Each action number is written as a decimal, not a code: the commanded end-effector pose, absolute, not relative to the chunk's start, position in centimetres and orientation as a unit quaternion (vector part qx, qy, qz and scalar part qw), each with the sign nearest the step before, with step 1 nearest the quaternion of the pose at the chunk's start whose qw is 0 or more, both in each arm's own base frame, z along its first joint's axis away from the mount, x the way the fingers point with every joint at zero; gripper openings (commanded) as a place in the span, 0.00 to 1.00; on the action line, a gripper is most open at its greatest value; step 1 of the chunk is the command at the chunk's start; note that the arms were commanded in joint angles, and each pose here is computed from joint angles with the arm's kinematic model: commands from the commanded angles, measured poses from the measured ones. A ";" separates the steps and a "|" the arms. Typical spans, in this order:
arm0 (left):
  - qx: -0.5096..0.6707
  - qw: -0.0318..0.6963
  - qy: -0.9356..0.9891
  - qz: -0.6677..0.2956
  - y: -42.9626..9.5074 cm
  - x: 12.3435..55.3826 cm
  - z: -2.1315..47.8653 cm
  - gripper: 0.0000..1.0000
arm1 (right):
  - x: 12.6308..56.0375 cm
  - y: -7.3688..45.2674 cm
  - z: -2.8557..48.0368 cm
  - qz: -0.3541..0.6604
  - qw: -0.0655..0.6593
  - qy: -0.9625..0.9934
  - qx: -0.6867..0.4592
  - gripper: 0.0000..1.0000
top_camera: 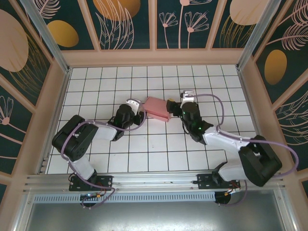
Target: Fold the paper box
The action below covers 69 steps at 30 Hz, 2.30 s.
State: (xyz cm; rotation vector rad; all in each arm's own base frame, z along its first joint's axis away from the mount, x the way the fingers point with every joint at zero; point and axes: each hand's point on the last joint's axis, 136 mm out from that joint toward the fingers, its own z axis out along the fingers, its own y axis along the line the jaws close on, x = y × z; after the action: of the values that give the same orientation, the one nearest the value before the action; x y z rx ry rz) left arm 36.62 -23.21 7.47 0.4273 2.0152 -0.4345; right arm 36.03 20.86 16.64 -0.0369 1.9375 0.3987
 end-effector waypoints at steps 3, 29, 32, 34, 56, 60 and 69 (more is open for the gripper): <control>0.204 0.478 0.827 -0.214 -23.4 33.6 8.7 0.97 | 36.6 22.1 13.2 0.198 0.484 0.852 0.002 0.79; 0.007 0.287 0.908 -0.305 -25.0 41.3 6.5 0.74 | 37.5 20.5 6.6 0.203 0.391 0.897 -0.029 0.66; 0.001 0.283 0.904 -0.320 -25.2 40.8 6.5 0.75 | 37.6 21.0 7.9 0.234 0.396 0.888 -0.030 0.70; -0.005 0.283 0.902 -0.326 -25.1 40.5 6.8 0.77 | 37.5 21.2 8.5 0.252 0.394 0.883 -0.026 0.72; -0.064 0.216 0.891 -0.393 -28.0 36.5 6.3 0.50 | 37.1 23.6 7.9 0.358 0.318 0.878 -0.016 0.59; -0.061 0.217 0.892 -0.391 -28.2 36.8 6.6 0.39 | 36.6 23.9 7.4 0.363 0.307 0.880 -0.015 0.56; -0.046 0.205 0.902 -0.378 -28.5 36.8 5.6 0.37 | 35.7 25.5 7.3 0.378 0.296 0.877 -0.026 0.53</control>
State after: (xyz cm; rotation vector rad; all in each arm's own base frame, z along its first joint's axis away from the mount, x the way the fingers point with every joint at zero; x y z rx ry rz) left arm 36.93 -27.21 5.59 -0.1948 2.5053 -1.0134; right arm 36.53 23.20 6.76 -0.0103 2.3487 0.9107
